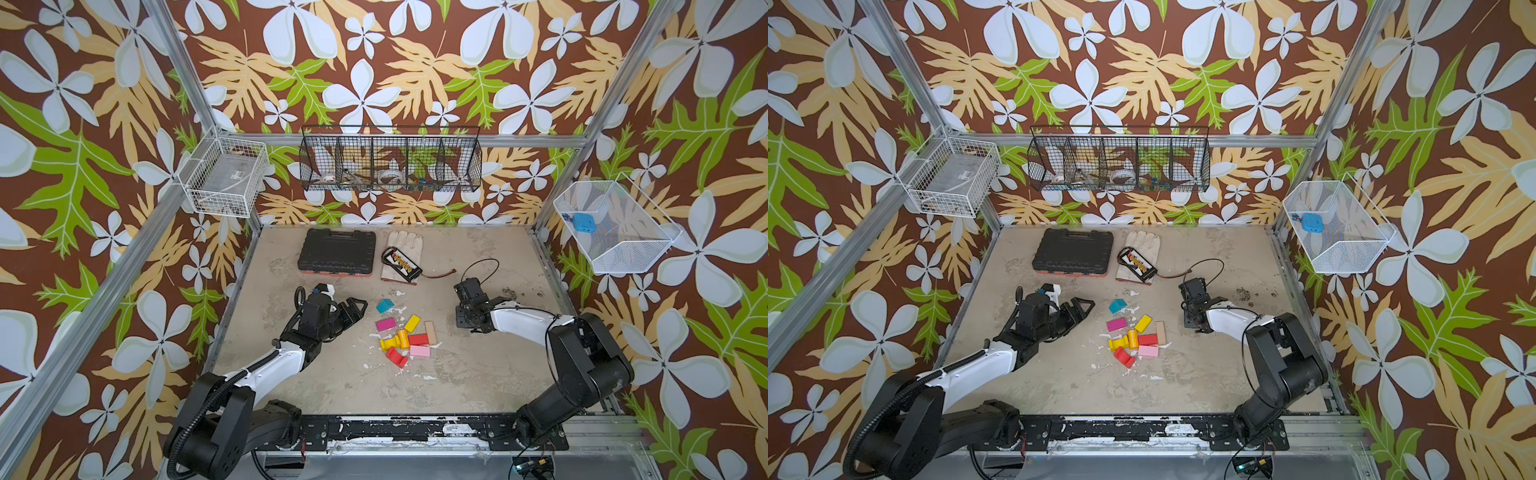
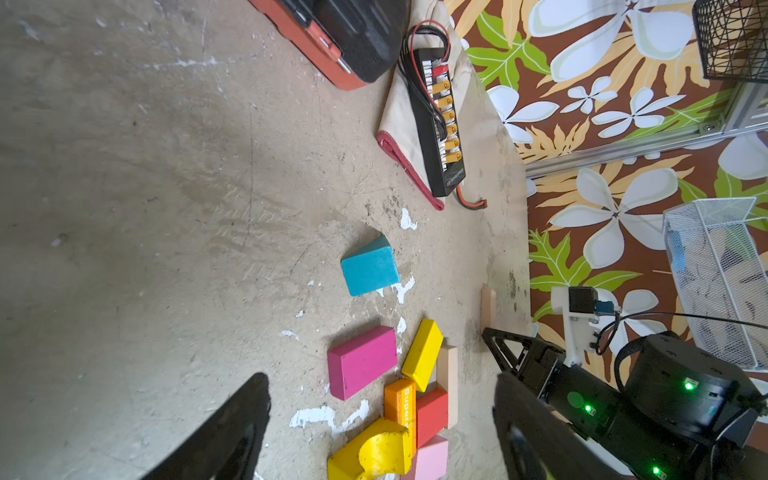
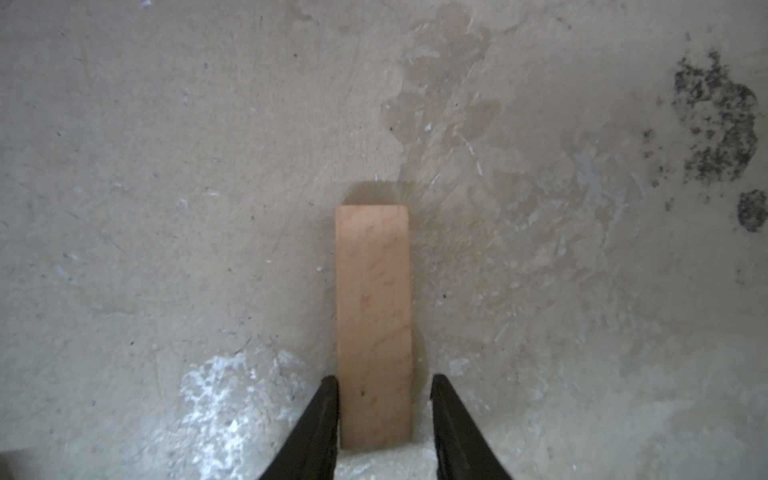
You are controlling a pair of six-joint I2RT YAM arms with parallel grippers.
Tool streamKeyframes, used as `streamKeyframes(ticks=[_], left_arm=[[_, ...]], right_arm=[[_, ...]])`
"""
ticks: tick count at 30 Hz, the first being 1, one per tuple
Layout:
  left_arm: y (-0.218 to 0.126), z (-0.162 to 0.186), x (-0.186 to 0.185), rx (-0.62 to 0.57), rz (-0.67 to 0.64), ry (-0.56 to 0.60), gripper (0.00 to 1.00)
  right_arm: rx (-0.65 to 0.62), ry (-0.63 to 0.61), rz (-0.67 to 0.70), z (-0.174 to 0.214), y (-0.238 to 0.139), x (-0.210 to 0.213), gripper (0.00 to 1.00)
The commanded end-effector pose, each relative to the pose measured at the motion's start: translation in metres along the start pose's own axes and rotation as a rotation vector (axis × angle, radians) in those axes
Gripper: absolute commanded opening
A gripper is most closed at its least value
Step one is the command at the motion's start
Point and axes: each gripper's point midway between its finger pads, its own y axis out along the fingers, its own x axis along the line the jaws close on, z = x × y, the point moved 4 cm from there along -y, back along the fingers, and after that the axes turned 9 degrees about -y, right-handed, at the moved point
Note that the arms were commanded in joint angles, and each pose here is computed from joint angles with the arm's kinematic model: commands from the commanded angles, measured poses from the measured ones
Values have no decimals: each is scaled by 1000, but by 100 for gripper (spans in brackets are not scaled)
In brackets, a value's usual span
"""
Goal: Build the wood block tower
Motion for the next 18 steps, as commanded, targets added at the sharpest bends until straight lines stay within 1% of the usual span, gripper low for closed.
streamKeyframes(ticks=[1, 5, 8, 10, 13, 18], left_arm=[[-1, -2, -1, -16, -4, 15, 85], [-1, -1, -1, -19, -6, 15, 86], [-1, -1, -1, -19, -12, 20, 85], [0, -2, 0, -21, -15, 18, 85], [1, 0, 0, -18, -15, 16, 85], [2, -1, 2, -23, -28, 18, 85]], right_arm=[[-16, 11, -1, -1, -5, -2, 41], [-53, 20, -39, -4, -14, 0, 44], [-122, 20, -114, -9, -28, 7, 46], [-172, 6, -172, -12, -38, 15, 50], [-219, -41, -233, -13, -50, 32, 52], [-210, -145, -315, -5, -52, 69, 52]])
